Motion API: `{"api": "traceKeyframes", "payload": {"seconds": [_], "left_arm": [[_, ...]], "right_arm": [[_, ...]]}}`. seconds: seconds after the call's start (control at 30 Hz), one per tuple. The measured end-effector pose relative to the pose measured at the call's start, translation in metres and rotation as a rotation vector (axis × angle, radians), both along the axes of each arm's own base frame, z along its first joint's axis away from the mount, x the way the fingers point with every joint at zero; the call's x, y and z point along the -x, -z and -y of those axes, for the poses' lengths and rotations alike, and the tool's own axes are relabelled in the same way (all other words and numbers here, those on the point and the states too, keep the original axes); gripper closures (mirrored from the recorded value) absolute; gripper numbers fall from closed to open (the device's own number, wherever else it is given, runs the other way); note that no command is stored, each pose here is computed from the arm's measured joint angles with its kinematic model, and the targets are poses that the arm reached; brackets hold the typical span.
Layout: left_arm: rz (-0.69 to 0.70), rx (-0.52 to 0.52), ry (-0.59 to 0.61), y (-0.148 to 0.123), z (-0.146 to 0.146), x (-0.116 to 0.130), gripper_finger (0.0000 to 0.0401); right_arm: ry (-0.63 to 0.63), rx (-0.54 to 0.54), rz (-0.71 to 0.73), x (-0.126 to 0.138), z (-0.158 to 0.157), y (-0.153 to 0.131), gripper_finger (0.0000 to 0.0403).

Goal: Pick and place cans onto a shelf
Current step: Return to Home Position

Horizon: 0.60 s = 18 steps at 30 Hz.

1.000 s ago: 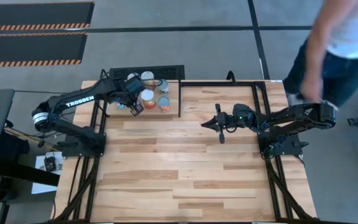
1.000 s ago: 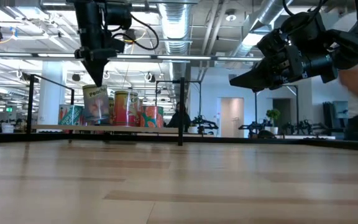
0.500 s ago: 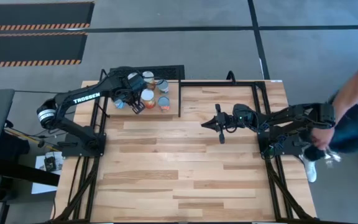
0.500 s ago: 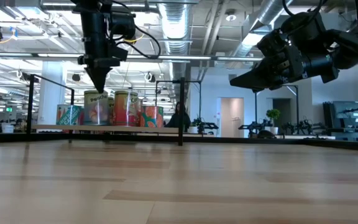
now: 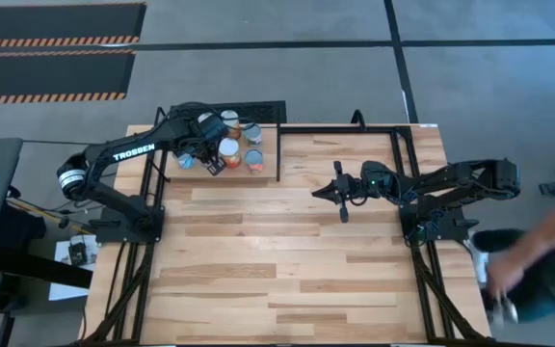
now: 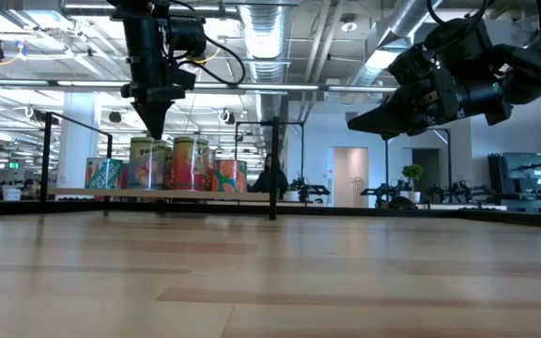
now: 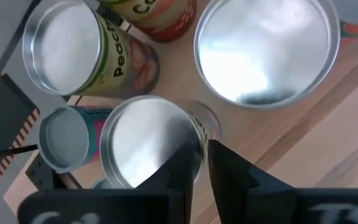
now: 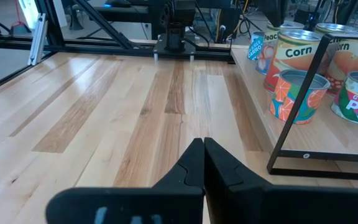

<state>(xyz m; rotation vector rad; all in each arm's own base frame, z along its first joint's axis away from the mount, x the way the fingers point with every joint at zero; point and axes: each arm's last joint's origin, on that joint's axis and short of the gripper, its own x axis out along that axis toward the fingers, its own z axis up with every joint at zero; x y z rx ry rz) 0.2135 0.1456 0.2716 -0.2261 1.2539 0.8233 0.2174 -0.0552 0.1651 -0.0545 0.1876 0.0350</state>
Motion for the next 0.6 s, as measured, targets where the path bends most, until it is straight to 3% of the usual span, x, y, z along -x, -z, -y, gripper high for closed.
{"api": "traceKeyframes", "payload": {"seconds": [0.37,0.6], "left_arm": [[0.042,-0.035,0.032,-0.007,0.001,-0.001,0.0342],[0.237,-0.168,0.109,-0.034,0.023,0.004,0.0361]], "right_arm": [[0.0,0.002,0.0,0.0,0.0,0.0,0.0388],[0.0,0.003,0.002,0.0,0.0,0.0,0.0388]]}}
